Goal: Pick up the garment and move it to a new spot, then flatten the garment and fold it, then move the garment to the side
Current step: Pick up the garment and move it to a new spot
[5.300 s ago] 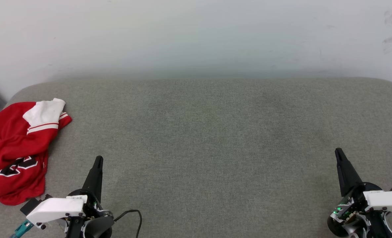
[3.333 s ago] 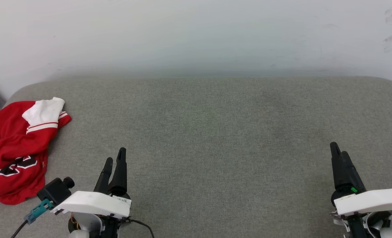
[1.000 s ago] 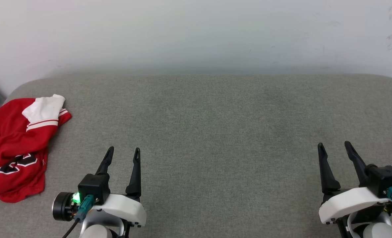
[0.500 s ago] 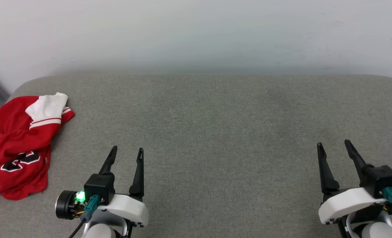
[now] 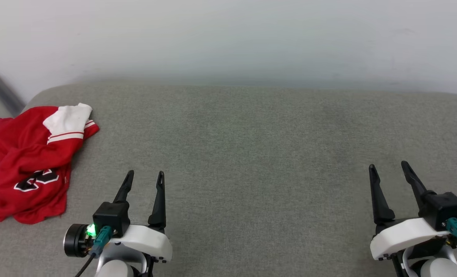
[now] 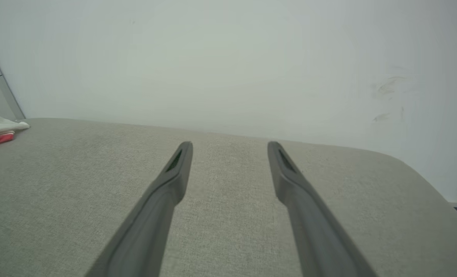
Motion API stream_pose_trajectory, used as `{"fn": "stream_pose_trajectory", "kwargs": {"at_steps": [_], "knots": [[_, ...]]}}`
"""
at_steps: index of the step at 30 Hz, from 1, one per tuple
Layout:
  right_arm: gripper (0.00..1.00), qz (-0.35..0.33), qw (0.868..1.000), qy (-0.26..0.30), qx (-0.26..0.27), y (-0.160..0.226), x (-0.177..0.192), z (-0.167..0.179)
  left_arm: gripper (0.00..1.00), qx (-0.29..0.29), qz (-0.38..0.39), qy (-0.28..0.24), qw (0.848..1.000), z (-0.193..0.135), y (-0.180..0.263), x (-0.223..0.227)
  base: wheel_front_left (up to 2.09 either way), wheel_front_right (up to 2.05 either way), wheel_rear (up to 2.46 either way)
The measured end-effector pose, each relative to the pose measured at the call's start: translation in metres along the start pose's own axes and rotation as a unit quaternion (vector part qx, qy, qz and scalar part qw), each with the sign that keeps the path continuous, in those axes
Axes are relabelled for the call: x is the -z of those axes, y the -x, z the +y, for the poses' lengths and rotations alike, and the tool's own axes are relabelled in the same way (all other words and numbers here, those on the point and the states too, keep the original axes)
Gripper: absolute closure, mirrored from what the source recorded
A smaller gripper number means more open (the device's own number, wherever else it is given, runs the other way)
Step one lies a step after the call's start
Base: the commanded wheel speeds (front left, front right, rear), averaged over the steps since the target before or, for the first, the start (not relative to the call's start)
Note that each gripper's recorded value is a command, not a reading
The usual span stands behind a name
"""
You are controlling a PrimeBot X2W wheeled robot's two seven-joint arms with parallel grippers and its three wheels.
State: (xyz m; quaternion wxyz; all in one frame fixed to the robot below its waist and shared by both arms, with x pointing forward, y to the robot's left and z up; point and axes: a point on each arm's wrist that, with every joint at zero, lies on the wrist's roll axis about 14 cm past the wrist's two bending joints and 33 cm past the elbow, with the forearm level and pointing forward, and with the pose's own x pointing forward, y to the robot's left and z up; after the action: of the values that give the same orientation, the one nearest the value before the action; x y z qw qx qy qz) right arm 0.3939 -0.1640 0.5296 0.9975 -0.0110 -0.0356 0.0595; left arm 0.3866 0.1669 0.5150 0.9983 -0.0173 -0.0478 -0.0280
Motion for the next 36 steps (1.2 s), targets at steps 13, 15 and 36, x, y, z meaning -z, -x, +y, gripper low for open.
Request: {"fn": "stream_pose_trajectory", "kwargs": {"at_steps": [13,15,36], "knots": [[0.00,-0.014,0.993,-0.007,-0.120,-0.030,-0.008,0.083,0.00,-0.133,-0.010,0.000,0.991,0.084,0.037,-0.010,0.00,0.00,0.00],[0.00,-0.014,0.990,-0.009,-0.143,-0.034,-0.008,0.100,0.00,-0.153,-0.013,-0.005,0.988,0.096,0.046,-0.013,0.00,0.00,0.00],[0.00,-0.026,0.957,-0.032,-0.288,-0.050,-0.016,0.207,0.00,-0.303,-0.006,-0.024,0.953,0.173,0.137,-0.018,0.00,0.00,0.00]]}}
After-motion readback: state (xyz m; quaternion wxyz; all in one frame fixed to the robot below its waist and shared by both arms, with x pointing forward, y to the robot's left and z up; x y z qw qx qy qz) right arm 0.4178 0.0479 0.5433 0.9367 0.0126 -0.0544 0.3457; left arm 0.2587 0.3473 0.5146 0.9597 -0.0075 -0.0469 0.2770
